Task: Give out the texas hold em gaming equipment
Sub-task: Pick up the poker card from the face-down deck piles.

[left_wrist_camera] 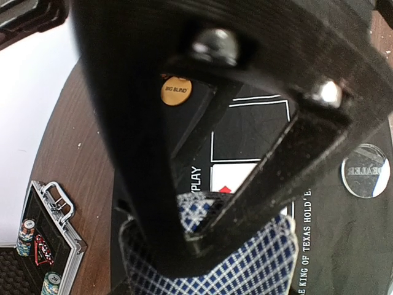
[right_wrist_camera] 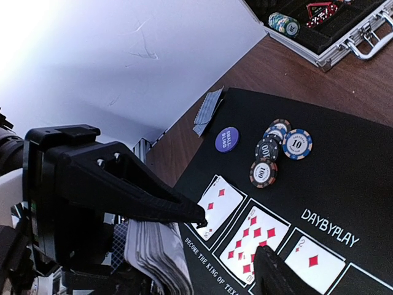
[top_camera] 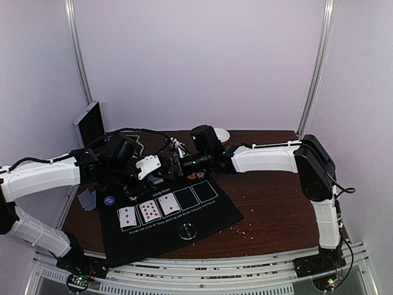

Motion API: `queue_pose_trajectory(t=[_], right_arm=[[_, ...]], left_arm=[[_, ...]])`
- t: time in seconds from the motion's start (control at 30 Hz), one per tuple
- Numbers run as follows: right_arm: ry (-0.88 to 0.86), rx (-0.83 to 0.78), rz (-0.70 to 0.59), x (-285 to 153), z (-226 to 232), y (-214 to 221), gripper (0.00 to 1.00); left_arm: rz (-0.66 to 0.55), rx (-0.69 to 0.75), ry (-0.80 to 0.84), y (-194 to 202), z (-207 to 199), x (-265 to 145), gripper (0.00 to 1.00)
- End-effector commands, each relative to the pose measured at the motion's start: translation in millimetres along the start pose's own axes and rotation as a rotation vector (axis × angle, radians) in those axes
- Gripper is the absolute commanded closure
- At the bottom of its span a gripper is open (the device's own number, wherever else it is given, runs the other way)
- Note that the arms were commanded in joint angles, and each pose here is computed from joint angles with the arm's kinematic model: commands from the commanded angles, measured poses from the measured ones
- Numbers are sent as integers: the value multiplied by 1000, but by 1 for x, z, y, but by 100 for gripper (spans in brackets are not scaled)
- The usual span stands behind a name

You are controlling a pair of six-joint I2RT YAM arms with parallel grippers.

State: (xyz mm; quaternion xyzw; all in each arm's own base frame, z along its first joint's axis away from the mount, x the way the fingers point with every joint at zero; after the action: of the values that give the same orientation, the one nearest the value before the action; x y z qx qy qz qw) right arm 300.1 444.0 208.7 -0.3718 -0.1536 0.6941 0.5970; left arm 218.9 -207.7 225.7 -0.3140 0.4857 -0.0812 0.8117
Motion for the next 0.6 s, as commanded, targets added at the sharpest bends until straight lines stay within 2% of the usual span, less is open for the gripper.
queue_pose_trajectory(t=[0.0,0.17,0.57], right_arm=[[93,-27,15,-7,-2,-2,45],[131,-45,19,-16,1,-4,55],[175,-83,14,-28,10,-11,69]], left_arm=[[-42,-1,-36,-9,6,-1,55],[-37,1,-35,-8,6,0,55],[-31,1,-34,-8,6,2,55]])
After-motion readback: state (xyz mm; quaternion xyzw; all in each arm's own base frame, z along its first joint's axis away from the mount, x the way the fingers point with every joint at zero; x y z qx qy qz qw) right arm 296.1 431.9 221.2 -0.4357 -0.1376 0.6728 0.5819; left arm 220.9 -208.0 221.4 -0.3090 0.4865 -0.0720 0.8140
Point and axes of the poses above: each gripper's point midway between its finger pads, its own x axis out along the fingers, its own z axis along the line the jaws close on, y = z × x, the point moved 9 cm from there along -x, back along the fingers, and after that the axes turned 1 degree about x, right-handed, at the moved point
